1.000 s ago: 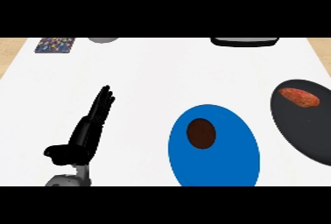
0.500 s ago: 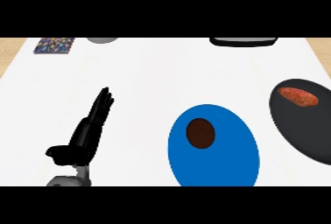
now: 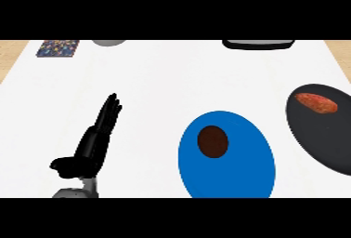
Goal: Pick the sweet potato from the plate and place it in the pan
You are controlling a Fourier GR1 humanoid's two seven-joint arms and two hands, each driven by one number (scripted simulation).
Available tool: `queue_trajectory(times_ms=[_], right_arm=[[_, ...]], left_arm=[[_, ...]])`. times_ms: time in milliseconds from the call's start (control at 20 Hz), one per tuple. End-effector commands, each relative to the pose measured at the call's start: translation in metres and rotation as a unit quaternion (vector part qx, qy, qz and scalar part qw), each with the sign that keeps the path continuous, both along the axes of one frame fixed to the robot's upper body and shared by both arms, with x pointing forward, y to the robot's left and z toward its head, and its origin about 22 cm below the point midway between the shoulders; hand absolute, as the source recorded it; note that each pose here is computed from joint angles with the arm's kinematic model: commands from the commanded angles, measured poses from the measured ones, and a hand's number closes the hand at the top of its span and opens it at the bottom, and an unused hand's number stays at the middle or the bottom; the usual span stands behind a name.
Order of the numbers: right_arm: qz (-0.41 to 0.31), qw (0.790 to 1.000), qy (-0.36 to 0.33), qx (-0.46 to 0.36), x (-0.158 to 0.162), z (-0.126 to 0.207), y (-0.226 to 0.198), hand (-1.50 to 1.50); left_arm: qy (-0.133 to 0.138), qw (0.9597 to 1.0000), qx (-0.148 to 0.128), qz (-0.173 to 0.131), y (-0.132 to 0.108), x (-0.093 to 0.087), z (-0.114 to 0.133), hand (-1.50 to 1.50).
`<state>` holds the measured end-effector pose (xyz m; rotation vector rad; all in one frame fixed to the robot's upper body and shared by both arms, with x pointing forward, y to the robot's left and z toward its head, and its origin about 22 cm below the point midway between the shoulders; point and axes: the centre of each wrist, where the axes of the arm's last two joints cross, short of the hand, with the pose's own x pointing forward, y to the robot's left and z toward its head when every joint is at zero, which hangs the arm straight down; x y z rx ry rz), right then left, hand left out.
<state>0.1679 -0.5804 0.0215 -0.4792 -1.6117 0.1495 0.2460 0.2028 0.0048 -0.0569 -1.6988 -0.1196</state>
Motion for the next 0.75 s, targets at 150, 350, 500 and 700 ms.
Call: queue_trajectory(times_ms=[150,350,500,700], right_arm=[[0.058,0.997,-0.041,0.022,-0.014,-0.007,0.0,-1.5],[0.064,0.997,-0.028,0.011,-0.023,0.004,-0.01,-1.5],[0.055,0.998,-0.044,0.001,-0.013,0.013,-0.013,-1.5],[0.041,0.998,-0.046,-0.033,-0.019,-0.001,-0.006,-1.5]], left_arm=[[0.001,1.0,0.001,-0.009,0.001,-0.017,0.007,0.0],[-0.001,1.0,0.005,-0.002,-0.009,0.01,0.005,0.0],[0.002,0.9999,-0.003,-0.01,-0.006,-0.008,-0.007,0.0],[-0.006,1.0,-0.001,-0.005,0.003,-0.012,-0.006,0.0]])
